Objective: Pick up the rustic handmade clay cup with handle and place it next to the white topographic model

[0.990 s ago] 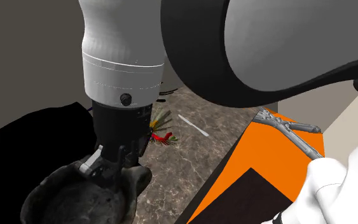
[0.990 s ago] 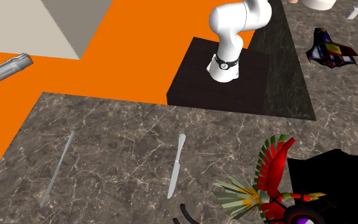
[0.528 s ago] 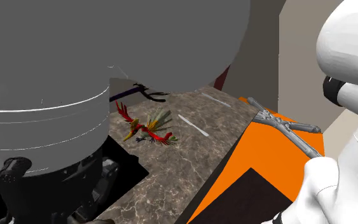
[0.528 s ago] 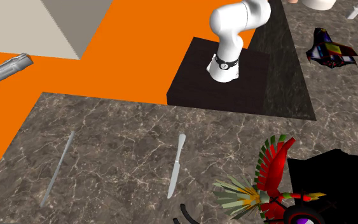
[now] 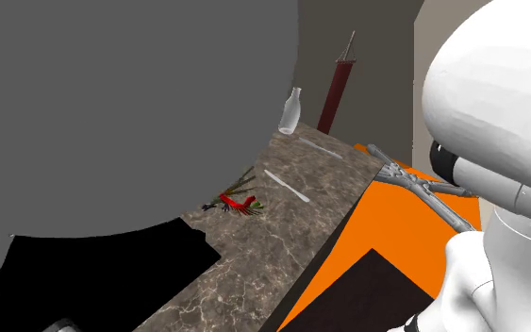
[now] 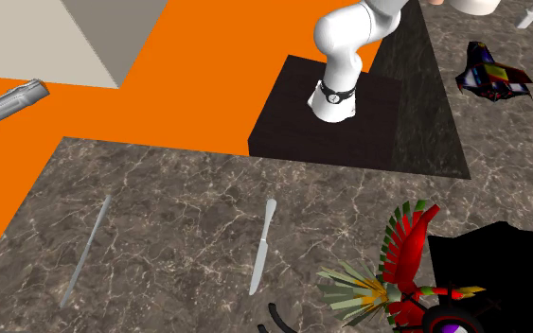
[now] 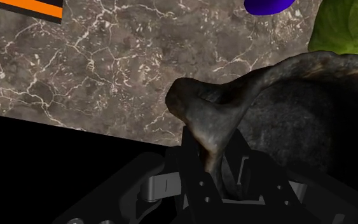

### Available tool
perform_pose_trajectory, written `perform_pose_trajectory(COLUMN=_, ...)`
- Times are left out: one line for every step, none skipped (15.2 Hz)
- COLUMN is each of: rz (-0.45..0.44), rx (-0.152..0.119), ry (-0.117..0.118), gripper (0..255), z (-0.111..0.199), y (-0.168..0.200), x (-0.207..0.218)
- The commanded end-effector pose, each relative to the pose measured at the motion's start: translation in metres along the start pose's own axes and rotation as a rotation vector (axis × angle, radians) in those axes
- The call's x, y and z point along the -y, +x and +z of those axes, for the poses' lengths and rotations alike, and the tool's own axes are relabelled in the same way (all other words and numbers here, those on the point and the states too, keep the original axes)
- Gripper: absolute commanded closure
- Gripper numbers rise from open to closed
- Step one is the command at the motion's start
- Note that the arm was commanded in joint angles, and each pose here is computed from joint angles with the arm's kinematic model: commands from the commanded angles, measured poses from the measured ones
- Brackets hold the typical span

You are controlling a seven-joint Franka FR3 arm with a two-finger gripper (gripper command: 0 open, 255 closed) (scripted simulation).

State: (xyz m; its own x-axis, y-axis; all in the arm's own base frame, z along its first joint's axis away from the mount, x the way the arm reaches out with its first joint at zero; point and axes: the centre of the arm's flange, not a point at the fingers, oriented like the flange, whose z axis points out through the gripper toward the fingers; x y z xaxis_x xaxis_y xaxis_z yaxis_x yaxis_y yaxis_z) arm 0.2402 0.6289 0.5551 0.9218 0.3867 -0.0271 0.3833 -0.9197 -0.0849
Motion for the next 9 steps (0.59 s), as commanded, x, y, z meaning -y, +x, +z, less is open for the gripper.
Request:
perform_pose_trajectory(rz=0.001, rx=-0.001, ry=0.001, gripper=255, z=0.008, y=0.0, x=0.002)
perform_pose_trajectory(rz=0.001, rx=-0.001, ry=0.001, gripper=255, z=0.013, y=0.0, x=0.002)
perform_pose_trajectory(rz=0.001, rx=-0.001, ry=0.001, gripper=255, z=0.019, y=0.0, x=0.001)
perform_pose_trajectory(rz=0.001, rx=-0.001, ry=0.001, gripper=255, z=0.024, y=0.0, x=0.001)
perform_pose_trajectory(rz=0.001, rx=-0.001, ry=0.001, gripper=255, z=0.029, y=0.0, x=0.0)
perform_pose_trajectory(rz=0.001, rx=-0.001, ry=0.001, gripper=255, z=0.034, y=0.0, x=0.0)
perform_pose_trajectory(rz=0.001, rx=-0.001, ry=0.001, gripper=255, z=0.04, y=0.001, x=-0.001)
perform_pose_trajectory(rz=0.001, rx=-0.001, ry=0.001, gripper=255, z=0.045, y=0.001, x=-0.001)
perform_pose_trajectory(rz=0.001, rx=-0.001, ry=0.001, gripper=255, z=0.05, y=0.001, x=-0.001)
